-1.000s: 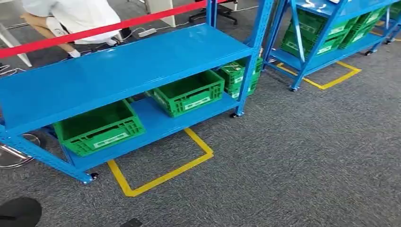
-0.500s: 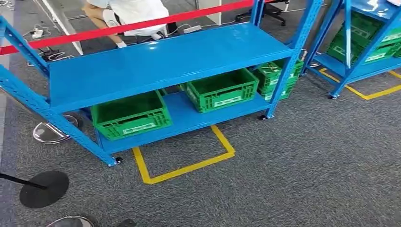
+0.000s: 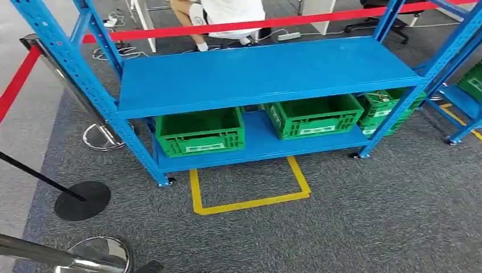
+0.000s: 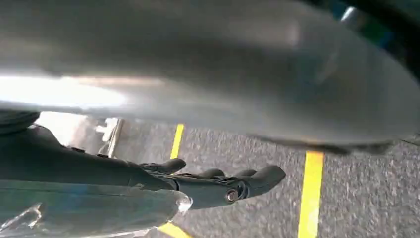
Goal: Take the parts from the cabinet and place them on the table.
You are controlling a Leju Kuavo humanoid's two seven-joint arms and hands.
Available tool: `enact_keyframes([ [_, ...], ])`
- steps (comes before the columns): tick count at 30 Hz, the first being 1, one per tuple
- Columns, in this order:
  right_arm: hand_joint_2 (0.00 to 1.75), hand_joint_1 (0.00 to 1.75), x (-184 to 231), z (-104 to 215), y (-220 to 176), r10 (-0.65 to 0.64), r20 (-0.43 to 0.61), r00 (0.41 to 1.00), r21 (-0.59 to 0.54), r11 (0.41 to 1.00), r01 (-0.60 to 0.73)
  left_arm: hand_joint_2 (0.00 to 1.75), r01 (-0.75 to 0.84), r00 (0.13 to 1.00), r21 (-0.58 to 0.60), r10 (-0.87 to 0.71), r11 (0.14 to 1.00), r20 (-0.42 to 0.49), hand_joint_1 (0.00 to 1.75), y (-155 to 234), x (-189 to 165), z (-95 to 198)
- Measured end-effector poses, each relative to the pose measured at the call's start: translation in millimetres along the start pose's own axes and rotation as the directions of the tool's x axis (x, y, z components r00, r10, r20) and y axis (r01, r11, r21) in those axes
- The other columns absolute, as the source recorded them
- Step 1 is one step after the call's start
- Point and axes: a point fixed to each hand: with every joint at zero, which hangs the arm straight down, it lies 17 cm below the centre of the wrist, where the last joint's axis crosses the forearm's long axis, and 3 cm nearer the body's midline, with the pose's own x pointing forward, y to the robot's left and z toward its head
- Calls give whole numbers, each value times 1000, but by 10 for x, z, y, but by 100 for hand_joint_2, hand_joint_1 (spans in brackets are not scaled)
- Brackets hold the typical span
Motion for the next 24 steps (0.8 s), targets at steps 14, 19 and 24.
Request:
enact_keyframes([
  [14,0,0,-83,3,-1,-10,-46,999,-3,1000,10,175,-3,1000,-7,3,1000,-12,0,-26,-32,7],
  [19,0,0,-55,-2,-8,-15,-44,999,-4,1000,14,175,-6,1000,-3,6,1000,-6,0,3,19,-2],
  [24,0,0,-62,-2,-9,-15,-49,999,-5,1000,15,175,-7,1000,-5,7,1000,-10,0,-2,6,-1],
])
